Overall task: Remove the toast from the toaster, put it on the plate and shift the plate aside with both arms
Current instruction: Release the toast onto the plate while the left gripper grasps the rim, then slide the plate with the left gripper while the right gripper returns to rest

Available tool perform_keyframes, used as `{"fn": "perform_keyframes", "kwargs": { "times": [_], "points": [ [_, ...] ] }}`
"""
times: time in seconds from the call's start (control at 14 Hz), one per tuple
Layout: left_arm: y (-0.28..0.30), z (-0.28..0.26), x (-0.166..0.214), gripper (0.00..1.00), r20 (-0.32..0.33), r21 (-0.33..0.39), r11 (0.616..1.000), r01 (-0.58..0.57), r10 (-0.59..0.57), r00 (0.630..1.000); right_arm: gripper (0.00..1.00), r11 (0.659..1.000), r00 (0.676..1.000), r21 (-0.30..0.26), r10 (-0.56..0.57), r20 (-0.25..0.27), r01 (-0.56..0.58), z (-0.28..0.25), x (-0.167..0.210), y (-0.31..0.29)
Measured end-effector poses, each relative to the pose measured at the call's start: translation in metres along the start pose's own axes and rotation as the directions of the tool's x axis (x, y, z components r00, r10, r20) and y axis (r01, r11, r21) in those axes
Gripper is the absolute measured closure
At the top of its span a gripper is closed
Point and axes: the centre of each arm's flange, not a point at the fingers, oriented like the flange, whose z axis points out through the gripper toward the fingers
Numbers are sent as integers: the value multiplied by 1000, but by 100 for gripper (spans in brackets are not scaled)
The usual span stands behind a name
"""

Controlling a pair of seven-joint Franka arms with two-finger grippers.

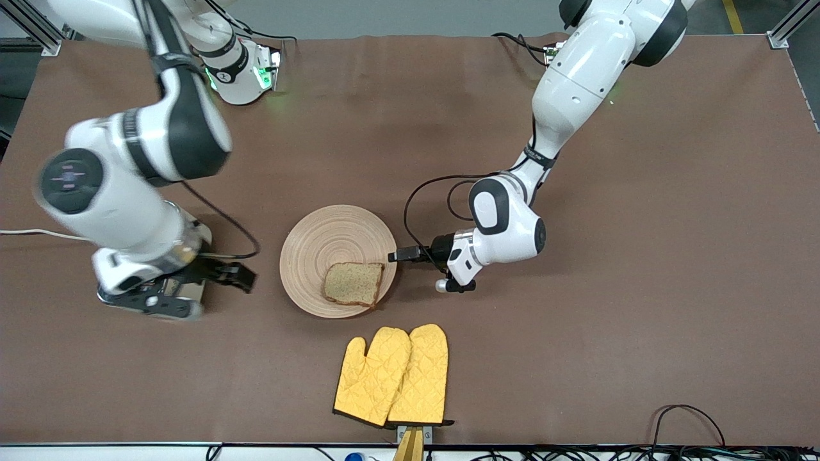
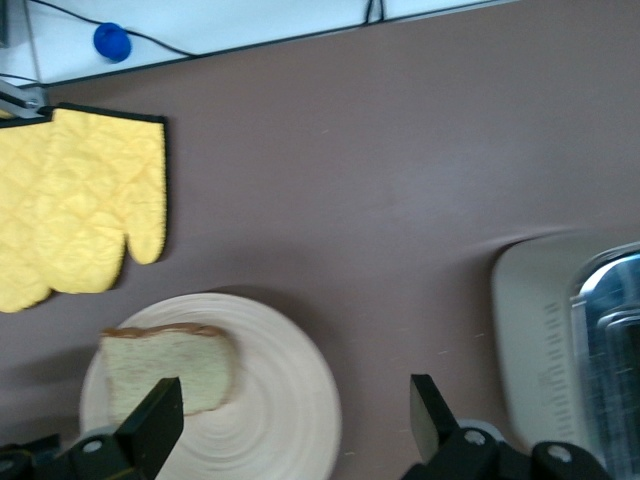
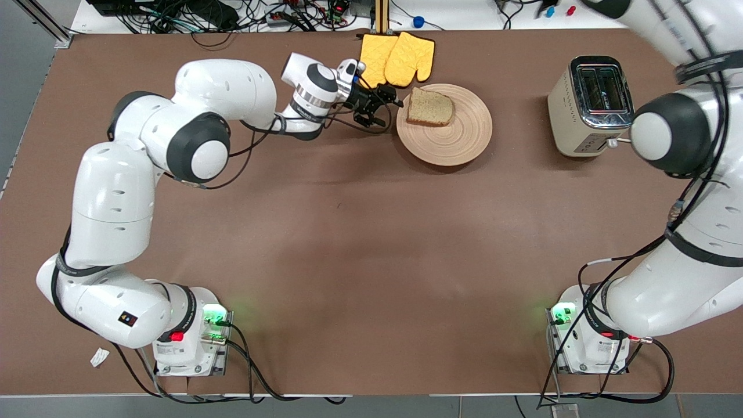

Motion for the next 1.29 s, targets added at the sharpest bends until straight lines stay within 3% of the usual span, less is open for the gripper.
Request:
{"fn": "perform_keyframes", "kwargs": {
  "times": [0.21, 0.36, 0.43, 0.93, 1.29],
  "points": [
    [-5, 20, -14, 4, 3, -25, 1000, 11, -11, 1000, 0, 999, 999, -5, -36, -5, 36, -25, 14, 83],
    [-7, 30, -21, 18, -15, -5, 1000, 10, -10, 1000, 0, 997, 997, -4, -72, -6, 72, -43, 5, 118],
    [-11, 35, -24, 18, -18, 6, 1000, 12, -12, 1000, 0, 996, 996, -3, -92, -5, 92, -52, -3, 133],
    [-17, 45, -27, 86, -9, 9, 1000, -13, 14, 1000, 0, 992, 993, 17, -122, 8, 122, -92, -74, 182],
    [-20, 20, -9, 88, -7, -7, 1000, -24, 24, 1000, 0, 992, 992, 13, -128, -12, 128, -107, -75, 194]
  ]
}}
